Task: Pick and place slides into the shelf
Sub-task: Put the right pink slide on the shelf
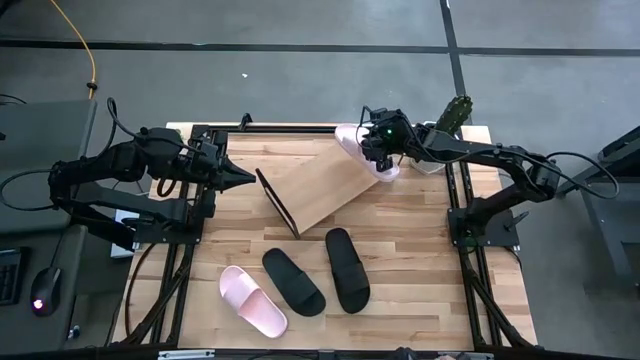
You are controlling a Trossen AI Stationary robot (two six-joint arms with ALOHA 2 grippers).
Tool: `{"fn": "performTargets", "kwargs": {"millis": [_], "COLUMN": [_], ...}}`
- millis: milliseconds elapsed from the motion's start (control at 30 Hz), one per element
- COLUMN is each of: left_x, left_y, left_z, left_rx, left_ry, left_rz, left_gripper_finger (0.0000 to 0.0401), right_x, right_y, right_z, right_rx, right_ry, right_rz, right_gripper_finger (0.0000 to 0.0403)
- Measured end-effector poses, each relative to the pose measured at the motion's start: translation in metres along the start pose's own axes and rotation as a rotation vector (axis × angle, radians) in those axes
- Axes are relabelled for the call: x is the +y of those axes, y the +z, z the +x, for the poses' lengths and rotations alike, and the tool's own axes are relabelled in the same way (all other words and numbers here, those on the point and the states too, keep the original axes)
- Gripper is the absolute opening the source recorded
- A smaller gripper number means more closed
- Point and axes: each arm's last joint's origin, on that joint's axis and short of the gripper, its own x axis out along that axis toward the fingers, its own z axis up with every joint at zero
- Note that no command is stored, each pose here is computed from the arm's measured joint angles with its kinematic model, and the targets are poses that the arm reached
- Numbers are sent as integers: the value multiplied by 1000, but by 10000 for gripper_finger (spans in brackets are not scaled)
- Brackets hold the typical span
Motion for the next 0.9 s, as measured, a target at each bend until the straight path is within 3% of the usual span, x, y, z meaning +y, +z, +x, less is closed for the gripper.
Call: {"fn": "performTargets", "kwargs": {"millis": [633, 900], "left_x": [0, 0], "left_y": [0, 0], "left_z": [0, 0], "left_rx": [0, 0], "left_ry": [0, 0], "left_rz": [0, 0], "left_gripper_finger": [1, 1], "right_x": [-8, 2], "right_y": [-13, -16], "right_z": [3, 30], "right_rx": [-19, 9], "right_ry": [4, 51], "right_rz": [30, 15], "right_gripper_finger": [0, 0]}}
